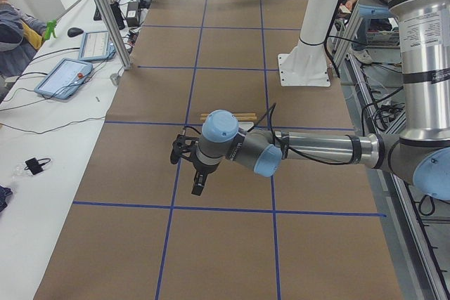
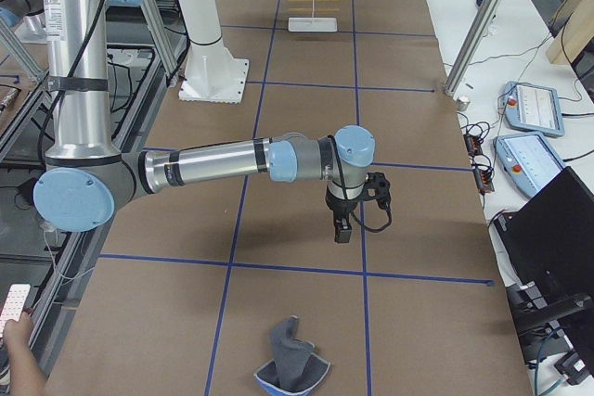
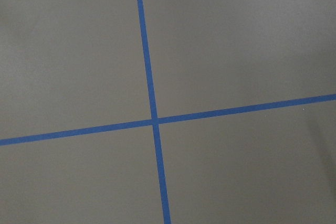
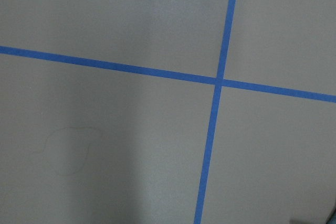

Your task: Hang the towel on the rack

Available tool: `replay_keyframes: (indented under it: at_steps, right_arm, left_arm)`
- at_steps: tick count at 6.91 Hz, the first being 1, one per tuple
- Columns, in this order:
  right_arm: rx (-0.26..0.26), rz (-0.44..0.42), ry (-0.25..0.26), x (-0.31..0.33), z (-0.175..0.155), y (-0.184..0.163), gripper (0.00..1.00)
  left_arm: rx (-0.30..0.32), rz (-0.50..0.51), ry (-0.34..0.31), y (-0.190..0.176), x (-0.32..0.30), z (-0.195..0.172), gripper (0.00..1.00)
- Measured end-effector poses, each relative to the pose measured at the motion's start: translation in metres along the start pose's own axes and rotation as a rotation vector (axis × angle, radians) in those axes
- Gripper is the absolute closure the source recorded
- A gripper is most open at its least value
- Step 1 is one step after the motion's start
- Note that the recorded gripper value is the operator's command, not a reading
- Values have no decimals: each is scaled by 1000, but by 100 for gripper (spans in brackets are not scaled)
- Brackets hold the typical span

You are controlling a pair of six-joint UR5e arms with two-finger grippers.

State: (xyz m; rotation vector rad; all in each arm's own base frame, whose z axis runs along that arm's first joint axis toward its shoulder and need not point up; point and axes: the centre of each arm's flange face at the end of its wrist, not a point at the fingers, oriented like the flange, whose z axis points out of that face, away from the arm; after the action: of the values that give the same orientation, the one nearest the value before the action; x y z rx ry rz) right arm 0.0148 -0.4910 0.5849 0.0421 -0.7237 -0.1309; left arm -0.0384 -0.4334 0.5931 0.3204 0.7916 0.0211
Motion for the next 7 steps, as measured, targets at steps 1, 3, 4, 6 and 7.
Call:
replay_keyframes:
  at_steps: [1, 3, 4, 6, 7]
  right_arm:
    - [0, 2, -1, 1, 0, 1, 0]
    - [-3, 7, -1, 3, 1, 3, 0]
    - [-5, 9, -1, 4, 2, 4, 0]
    - [-20, 9, 2, 12, 11, 10, 0]
    - [-26, -2, 4, 24, 22, 13, 0]
  left_arm:
    - [3, 9, 4, 2, 1, -1, 2]
    - [14, 18, 11, 13, 0, -1, 2]
    - [14, 19, 24, 17, 1, -1, 2]
    - [-8, 9, 84, 26, 3, 1, 2]
    - [-13, 1, 93, 27, 3, 2, 2]
